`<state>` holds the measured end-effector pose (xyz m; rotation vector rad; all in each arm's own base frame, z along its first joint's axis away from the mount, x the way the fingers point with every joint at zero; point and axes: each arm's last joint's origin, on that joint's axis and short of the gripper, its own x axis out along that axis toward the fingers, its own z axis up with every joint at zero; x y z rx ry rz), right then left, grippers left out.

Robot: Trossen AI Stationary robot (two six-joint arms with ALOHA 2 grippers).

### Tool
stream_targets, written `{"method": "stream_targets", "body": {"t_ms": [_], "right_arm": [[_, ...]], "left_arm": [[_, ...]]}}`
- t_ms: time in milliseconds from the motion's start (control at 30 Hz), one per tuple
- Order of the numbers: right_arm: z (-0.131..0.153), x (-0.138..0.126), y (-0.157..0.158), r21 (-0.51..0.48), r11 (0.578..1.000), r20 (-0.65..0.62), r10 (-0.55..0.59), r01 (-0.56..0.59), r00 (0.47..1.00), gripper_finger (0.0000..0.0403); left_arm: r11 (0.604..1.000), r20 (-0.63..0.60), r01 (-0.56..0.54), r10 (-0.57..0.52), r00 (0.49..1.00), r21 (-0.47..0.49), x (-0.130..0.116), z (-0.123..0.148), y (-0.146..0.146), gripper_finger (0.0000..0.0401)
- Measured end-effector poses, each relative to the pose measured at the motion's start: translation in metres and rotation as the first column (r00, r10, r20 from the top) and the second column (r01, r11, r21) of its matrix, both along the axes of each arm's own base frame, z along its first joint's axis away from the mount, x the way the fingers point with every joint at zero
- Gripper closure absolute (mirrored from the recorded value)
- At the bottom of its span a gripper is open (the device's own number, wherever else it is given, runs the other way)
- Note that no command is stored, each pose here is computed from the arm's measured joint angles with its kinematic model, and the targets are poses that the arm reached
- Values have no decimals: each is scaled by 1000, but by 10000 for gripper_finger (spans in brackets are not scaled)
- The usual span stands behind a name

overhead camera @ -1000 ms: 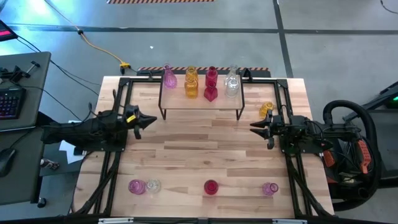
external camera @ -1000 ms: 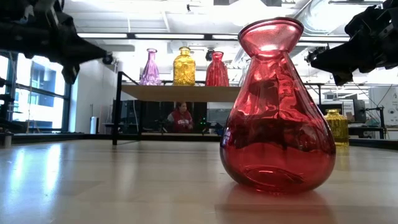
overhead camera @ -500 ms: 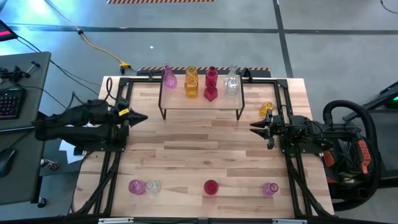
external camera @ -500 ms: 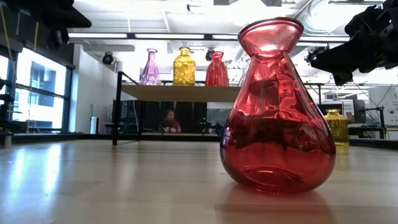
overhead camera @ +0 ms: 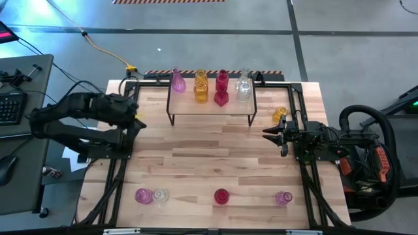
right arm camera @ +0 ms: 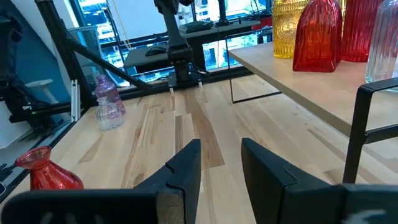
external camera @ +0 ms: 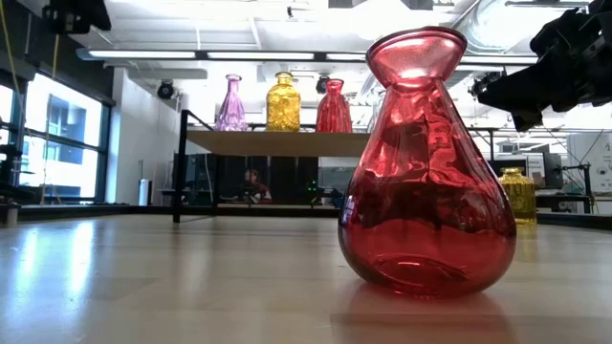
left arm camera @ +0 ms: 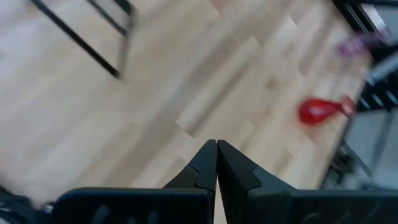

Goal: Sort vases onto shelf
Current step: Put the left purple vase on the shelf and align it with the other purple vase

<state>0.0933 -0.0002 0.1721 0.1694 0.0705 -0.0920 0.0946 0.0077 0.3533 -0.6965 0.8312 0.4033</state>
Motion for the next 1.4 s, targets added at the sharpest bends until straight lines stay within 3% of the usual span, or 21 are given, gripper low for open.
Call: {"method": "stream_targets", "body": {"t_ms": [167,400,633,1000,1300,1400], "right_arm": [[0,0,0,0,1000,0,0,0,1000,304],[0,0,0,0,1000,0,0,0,1000,304],[0,0,0,0,1000,0,1,-1,1000,304],[0,0,0,0,1000,0,0,0,1000,304],[0,0,0,0,1000,0,0,0,1000,304],[0,0,0,0,1000,0,1,-1,1000,304]], "left_arm": [[989,-74,64,-74,995,-130,18,4,-5,398],[954,-148,84,-131,980,-289,22,-2,-23,398],[924,-197,148,-228,954,-353,21,-15,-52,398],[913,-218,238,-320,922,-331,4,-18,-89,398],[904,-243,352,-408,880,-244,3,-28,-128,398],[909,-271,344,-401,875,-235,3,-33,-138,398]]}}
